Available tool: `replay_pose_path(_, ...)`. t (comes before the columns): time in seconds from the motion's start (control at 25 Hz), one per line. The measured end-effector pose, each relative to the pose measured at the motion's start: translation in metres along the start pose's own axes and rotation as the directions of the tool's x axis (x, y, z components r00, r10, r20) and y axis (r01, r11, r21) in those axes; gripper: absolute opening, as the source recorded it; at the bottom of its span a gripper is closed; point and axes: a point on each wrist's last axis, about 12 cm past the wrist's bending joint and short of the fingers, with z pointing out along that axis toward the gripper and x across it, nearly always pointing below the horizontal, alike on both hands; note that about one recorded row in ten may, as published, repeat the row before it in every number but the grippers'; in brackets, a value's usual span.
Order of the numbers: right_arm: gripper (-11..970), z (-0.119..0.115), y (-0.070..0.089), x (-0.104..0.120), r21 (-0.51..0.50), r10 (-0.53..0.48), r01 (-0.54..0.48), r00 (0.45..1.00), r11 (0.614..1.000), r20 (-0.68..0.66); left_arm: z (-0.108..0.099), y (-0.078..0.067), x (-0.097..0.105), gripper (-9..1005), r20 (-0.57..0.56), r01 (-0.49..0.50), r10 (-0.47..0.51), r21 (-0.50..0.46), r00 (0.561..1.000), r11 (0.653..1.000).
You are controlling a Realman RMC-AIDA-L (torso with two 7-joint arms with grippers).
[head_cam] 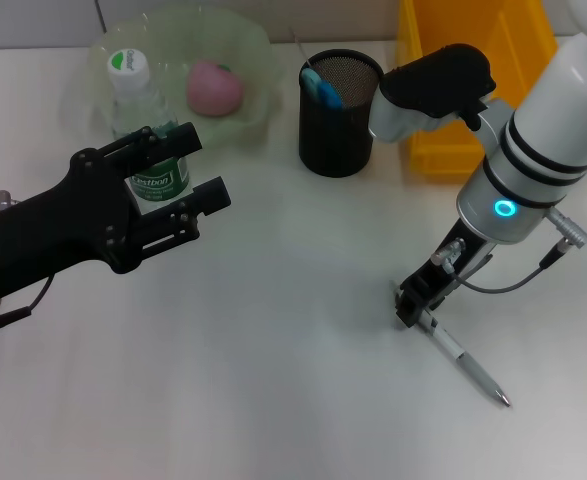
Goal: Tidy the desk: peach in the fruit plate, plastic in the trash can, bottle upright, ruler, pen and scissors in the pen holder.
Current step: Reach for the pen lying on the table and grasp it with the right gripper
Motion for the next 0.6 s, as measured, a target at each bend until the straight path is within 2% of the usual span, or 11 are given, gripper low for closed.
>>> replay_pose_path(0.6,347,0.0017,0.0012,-0.0004,0.009,-0.010,0.010,1.000,1.000,-0.005,0.0000,0.0000,0.0000,700,0.000,-0.001,0.001,0.000,1.000,1.000)
